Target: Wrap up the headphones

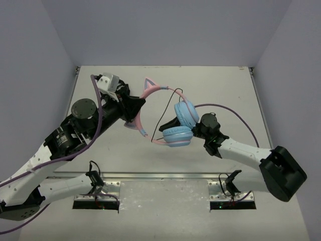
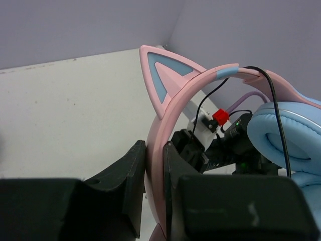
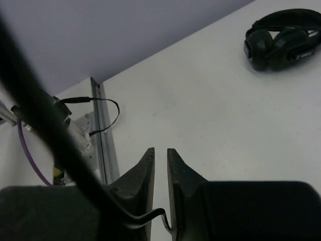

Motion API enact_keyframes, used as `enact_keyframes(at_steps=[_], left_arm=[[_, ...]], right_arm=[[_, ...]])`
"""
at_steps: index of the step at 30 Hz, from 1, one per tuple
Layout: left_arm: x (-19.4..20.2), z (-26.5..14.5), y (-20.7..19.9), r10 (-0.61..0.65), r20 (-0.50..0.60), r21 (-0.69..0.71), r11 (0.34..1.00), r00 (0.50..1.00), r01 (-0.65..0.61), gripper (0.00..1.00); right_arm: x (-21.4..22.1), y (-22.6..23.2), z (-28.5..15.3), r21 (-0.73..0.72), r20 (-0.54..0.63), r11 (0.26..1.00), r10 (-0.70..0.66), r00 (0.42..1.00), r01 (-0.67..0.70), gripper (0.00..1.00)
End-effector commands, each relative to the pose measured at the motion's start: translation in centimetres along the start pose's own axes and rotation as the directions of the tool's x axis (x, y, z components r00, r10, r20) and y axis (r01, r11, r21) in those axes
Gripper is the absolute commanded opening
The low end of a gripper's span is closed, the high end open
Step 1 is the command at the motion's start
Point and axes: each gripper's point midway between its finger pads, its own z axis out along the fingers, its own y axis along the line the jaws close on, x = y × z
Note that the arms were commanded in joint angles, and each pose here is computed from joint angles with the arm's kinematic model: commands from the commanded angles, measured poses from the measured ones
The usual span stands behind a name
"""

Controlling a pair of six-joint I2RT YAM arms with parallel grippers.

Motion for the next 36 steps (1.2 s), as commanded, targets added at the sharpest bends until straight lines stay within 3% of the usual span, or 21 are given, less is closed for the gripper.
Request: enact_keyframes(at_steps=[1, 8, 10, 13, 19, 23, 25, 27, 28, 29, 32, 33, 34, 36], left_arm=[[-6.6, -0.7, -2.0, -0.134, 0.202, 0.058, 0.99, 0.97, 0.125, 0.0], [-9.8, -0.1, 0.4, -0.238, 0.31, -0.1, 0.955, 0.921, 0.28, 0.0], [-11.1, -0.5, 1.9, -0.259, 0.369, -0.176, 0.923, 0.892, 0.341, 0.0], [-11.8, -0.5, 4.0, -0.262, 0.44, -0.278, 0.87, 0.859, 0.408, 0.0], [-11.3, 0.2, 7.0, -0.195, 0.514, -0.445, 0.772, 0.835, 0.454, 0.0], [-11.4, 0.1, 9.2, -0.091, 0.544, -0.584, 0.673, 0.834, 0.455, 0.0], [-11.0, 1.3, 9.8, -0.045, 0.523, -0.631, 0.651, 0.851, 0.422, 0.0], [-10.8, 1.7, 11.0, -0.019, 0.519, -0.666, 0.618, 0.854, 0.419, 0.0], [-10.3, 2.4, 11.5, -0.006, 0.505, -0.684, 0.606, 0.863, 0.405, 0.0], [-10.1, 2.6, 12.5, 0.006, 0.502, -0.704, 0.584, 0.865, 0.404, 0.0], [-8.8, 3.7, 17.0, 0.005, 0.477, -0.75, 0.523, 0.879, 0.404, 0.0], [-8.7, 4.1, 16.8, -0.009, 0.481, -0.737, 0.537, 0.877, 0.41, 0.01], [-8.6, 3.9, 18.2, 0.004, 0.48, -0.756, 0.509, 0.877, 0.412, 0.0], [-7.9, 4.4, 19.2, 0.008, 0.476, -0.765, 0.497, 0.879, 0.41, 0.0]], right_arm=[[-2.3, 3.0, 0.7, -0.179, 0.12, 0.983, 0.065, 0.991, -0.043, 0.15], [0.8, 3.4, 2.1, -0.243, 0.082, 0.957, 0.182, 0.98, -0.157, 0.09], [1.4, 4.0, 2.4, -0.263, 0.071, 0.949, 0.2, 0.977, -0.175, 0.17], [3.2, 4.9, 2.5, -0.282, 0.049, 0.938, 0.222, 0.974, -0.2, 0.18], [6.1, 7.2, 1.6, -0.307, 0.002, 0.919, 0.262, 0.965, -0.249, 0.03], [8.0, 8.2, 0.7, -0.27, -0.051, 0.926, 0.26, 0.964, -0.264, 0.01], [7.7, 9.0, 0.5, -0.259, -0.049, 0.939, 0.22, 0.974, -0.225, 0.01], [9.9, 9.0, 0.4, -0.191, -0.136, 0.963, 0.165, 0.977, -0.189, 0.01], [8.2, 9.6, 0.5, -0.195, -0.102, 0.97, 0.126, 0.987, -0.144, 0.01], [9.9, 10.1, 0.0, -0.166, -0.184, 0.976, 0.108, 0.977, -0.139, 0.01], [8.2, 10.9, -1.0, -0.134, -0.204, 0.99, 0.005, 0.979, -0.033, 0.01], [8.4, 11.2, -1.0, -0.15, -0.204, 0.989, -0.018, 0.979, -0.013, 0.01], [6.8, 11.9, -0.7, -0.154, -0.185, 0.988, -0.039, 0.982, 0.01, 0.01], [6.8, 12.1, -1.4, -0.135, -0.246, 0.99, -0.064, 0.967, 0.031, 0.01]])
